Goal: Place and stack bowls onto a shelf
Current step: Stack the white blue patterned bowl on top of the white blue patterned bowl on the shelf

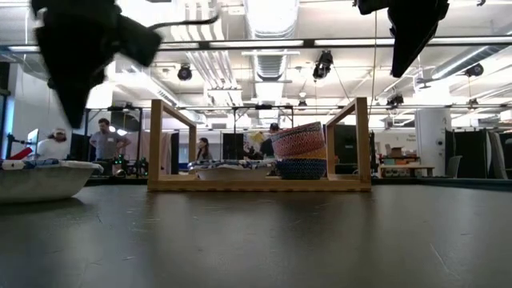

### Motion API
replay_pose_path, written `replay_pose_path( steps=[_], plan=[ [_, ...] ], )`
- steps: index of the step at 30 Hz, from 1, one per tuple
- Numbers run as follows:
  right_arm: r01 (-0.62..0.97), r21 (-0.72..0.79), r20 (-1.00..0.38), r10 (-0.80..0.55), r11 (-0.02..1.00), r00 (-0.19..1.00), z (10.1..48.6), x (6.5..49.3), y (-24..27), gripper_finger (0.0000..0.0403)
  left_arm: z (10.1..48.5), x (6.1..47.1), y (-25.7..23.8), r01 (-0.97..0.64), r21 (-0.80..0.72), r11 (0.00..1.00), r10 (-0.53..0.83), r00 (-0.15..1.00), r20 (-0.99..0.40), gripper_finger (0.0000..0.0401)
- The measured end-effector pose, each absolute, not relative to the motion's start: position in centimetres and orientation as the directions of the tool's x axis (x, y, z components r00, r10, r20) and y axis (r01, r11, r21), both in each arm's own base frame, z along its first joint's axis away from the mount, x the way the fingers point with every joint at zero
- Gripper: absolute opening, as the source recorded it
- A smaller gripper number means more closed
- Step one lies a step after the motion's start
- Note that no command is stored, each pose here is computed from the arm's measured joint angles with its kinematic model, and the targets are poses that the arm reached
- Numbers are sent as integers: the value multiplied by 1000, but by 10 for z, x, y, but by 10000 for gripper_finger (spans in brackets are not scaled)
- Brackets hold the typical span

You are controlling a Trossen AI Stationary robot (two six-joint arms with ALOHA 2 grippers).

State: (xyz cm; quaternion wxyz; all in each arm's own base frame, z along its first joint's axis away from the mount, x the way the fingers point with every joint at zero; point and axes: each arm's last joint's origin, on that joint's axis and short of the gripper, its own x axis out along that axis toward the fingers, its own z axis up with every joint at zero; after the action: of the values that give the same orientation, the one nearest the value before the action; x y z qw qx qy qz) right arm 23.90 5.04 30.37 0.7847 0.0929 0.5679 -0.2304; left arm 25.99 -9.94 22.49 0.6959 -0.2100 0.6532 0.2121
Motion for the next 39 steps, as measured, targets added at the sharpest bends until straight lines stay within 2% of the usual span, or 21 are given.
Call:
replay_pose_path(
  steps=[7, 16, 20, 24, 31, 39],
  plan=[
    [465, -117, -934, -256, 878, 249, 304, 239, 50, 178, 195, 236, -106, -670, -130, 731, -57, 130, -990, 142],
    [404, -132, -930, -255, 905, 266, 308, 233, 49, 178, 172, 222, -100, -715, -72, 696, -14, 87, -996, 142],
    [411, -171, -907, -306, 896, 288, 308, 220, 45, 178, 168, 221, -99, -713, -48, 700, 10, 77, -997, 139],
    [439, -146, -890, -311, 887, 332, 303, 203, 40, 178, 168, 222, -99, -709, -54, 703, 9, 85, -996, 110],
    [440, -28, -839, -260, 898, 478, 279, 177, 38, 178, 176, 232, -103, -633, -123, 764, -24, 162, -986, 12],
    [404, 52, -787, -212, 913, 579, 250, 159, 38, 178, 203, 250, -111, -504, -196, 841, -69, 259, -963, 4]
  ],
)
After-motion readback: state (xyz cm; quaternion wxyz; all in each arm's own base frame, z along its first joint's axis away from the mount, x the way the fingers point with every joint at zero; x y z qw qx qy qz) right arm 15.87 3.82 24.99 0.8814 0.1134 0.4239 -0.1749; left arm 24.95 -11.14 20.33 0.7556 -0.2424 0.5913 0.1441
